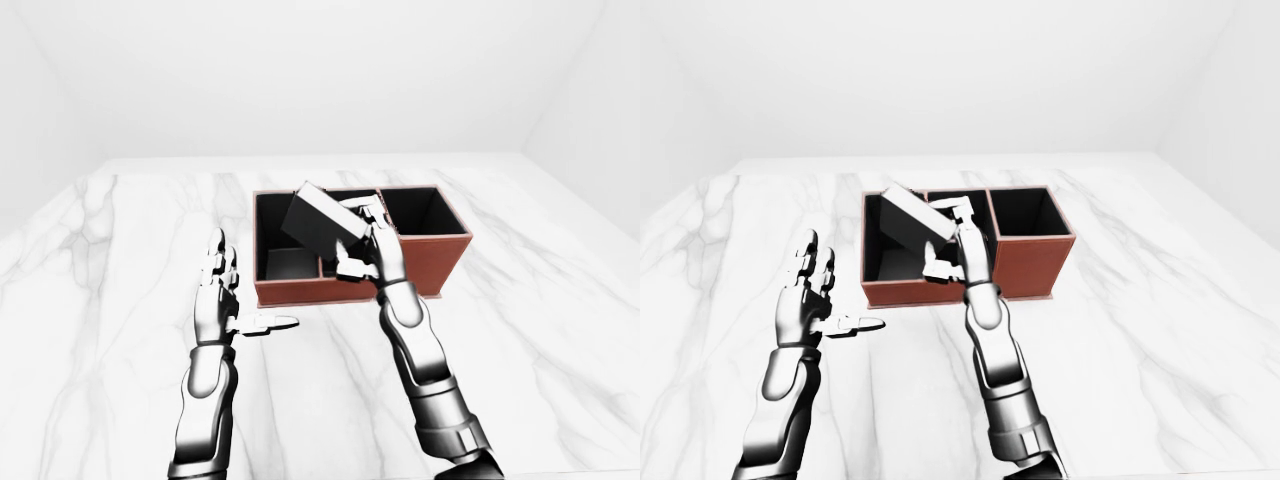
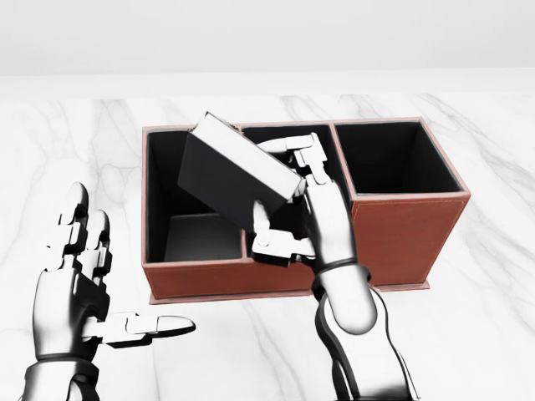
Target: Pick up the book and place it in the right compartment of the caddy.
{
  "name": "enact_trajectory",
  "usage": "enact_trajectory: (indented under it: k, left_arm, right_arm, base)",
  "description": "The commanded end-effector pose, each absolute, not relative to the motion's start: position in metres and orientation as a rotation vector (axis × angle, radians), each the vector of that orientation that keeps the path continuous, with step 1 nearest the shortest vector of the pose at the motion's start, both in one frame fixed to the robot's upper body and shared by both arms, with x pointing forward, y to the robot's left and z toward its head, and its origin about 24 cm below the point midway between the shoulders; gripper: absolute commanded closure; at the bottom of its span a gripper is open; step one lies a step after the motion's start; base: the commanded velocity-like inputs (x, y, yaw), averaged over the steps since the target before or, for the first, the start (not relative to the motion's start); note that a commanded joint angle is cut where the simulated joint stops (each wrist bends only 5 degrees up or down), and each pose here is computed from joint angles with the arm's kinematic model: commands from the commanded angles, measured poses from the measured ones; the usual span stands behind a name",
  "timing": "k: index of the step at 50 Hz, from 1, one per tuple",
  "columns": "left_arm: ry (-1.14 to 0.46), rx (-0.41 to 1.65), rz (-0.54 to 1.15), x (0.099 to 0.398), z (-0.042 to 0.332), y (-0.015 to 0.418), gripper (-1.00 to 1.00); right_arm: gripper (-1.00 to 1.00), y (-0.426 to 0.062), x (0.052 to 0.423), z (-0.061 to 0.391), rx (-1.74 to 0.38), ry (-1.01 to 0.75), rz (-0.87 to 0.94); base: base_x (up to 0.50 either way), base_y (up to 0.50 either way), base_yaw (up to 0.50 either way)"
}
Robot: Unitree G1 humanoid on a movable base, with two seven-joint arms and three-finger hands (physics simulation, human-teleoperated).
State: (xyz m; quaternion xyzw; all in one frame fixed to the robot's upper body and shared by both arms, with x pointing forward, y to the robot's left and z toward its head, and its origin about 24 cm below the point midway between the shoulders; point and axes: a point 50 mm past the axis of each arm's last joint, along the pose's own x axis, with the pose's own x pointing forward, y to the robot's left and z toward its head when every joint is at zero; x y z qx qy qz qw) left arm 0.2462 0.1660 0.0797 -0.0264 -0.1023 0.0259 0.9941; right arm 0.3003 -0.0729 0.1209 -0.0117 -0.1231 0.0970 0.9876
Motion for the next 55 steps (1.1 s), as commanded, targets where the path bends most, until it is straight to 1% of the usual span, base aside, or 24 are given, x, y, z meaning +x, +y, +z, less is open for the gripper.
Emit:
enact_trajectory:
  k: [1,6,16,25,31,44,46,47,49,50,51,55]
  left_arm:
    - [-0.216,-0.074,0.038,0.246,0.080,0.165,-1.00]
    - [-0.215,-0.073,0.038,0.247,0.080,0.165,-1.00]
    - [-0.215,-0.074,0.040,0.246,0.080,0.165,-1.00]
    - [-0.216,-0.073,0.039,0.246,0.080,0.165,-1.00]
    - [-0.215,-0.072,0.039,0.246,0.080,0.165,-1.00]
    - [-0.214,-0.068,0.038,0.246,0.080,0.164,-1.00]
    - [-0.214,-0.066,0.038,0.246,0.081,0.164,-1.00]
    - [-0.214,-0.066,0.038,0.246,0.081,0.163,-1.00]
    - [-0.214,-0.065,0.038,0.247,0.080,0.164,-1.00]
    - [-0.214,-0.065,0.038,0.247,0.080,0.164,-1.00]
    - [-0.213,-0.064,0.037,0.247,0.080,0.163,-1.00]
    - [-0.213,-0.062,0.036,0.247,0.080,0.163,-1.00]
  right_arm:
    - [1.00,-0.101,0.324,0.166,0.085,-0.360,0.125]
    - [1.00,-0.116,0.339,0.186,0.082,-0.397,0.085]
    - [1.00,-0.149,0.376,0.197,0.080,-0.355,-0.017]
    - [1.00,-0.172,0.392,0.203,0.045,-0.368,-0.079]
    - [1.00,-0.192,0.404,0.201,0.020,-0.291,-0.128]
    - [1.00,-0.232,0.414,0.187,-0.026,-0.108,-0.243]
    - [1.00,-0.238,0.413,0.182,-0.032,-0.082,-0.264]
    - [1.00,-0.240,0.411,0.171,-0.029,-0.046,-0.271]
    - [1.00,-0.246,0.412,0.181,-0.031,-0.067,-0.284]
    - [1.00,-0.247,0.409,0.170,-0.016,-0.034,-0.292]
    - [1.00,-0.249,0.411,0.180,-0.022,-0.061,-0.295]
    - [1.00,-0.254,0.410,0.186,-0.027,-0.074,-0.307]
  base:
    - [0.00,0.00,0.00]
    - [0.00,0.00,0.00]
    - [0.00,0.00,0.00]
    - [0.00,0.00,0.00]
    - [0.00,0.00,0.00]
    - [0.00,0.00,0.00]
    - [0.00,0.00,0.00]
    - [0.00,0.00,0.00]
    - [0.00,0.00,0.00]
    - [0.00,0.00,0.00]
    - [0.00,0.00,0.00]
    - [0.00,0.00,0.00]
